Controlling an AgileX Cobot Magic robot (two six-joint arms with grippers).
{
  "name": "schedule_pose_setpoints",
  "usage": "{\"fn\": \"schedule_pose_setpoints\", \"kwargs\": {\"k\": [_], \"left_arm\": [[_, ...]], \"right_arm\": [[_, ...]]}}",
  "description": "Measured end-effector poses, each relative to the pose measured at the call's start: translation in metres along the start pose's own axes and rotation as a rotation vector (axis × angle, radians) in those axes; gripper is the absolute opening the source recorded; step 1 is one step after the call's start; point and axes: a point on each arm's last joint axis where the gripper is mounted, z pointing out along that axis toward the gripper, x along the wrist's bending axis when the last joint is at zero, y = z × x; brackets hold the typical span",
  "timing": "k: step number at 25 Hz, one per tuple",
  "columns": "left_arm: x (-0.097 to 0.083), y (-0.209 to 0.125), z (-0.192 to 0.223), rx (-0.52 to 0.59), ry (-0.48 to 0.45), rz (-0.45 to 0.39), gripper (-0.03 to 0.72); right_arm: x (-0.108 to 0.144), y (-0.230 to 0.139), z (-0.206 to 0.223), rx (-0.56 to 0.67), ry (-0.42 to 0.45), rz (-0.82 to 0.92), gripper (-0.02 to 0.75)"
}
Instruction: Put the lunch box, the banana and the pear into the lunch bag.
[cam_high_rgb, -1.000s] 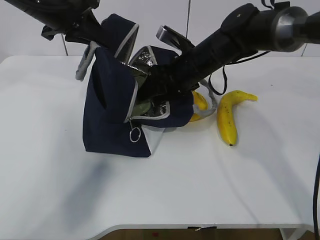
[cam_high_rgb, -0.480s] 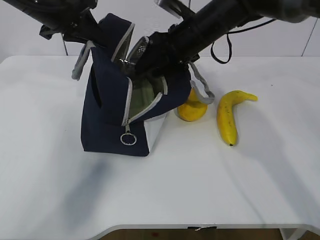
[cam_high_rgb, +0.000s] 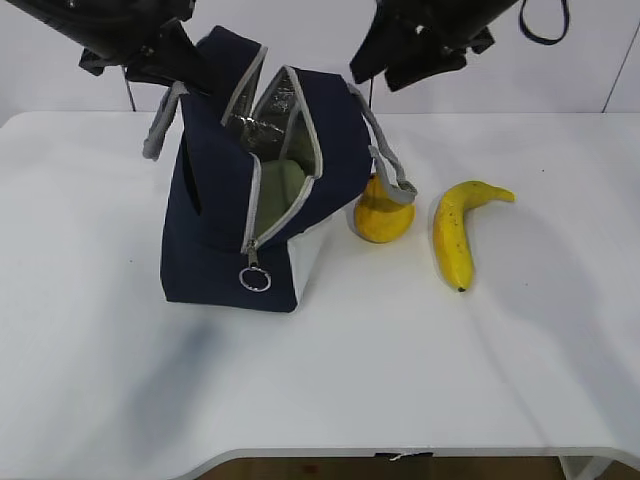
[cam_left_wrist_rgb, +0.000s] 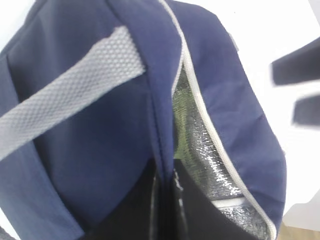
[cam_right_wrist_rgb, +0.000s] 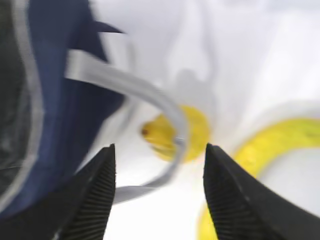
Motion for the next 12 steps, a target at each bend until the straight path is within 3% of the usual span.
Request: {"fn": "schedule_pose_setpoints", "kwargs": {"k": [12], "left_arm": [[0.0,-0.001,0.0,0.012,-0.005,0.01,-0.002]], "right_arm": [[-0.063,-0.015,-0.04,0.043,-0.303,0.217,0.449]]}}
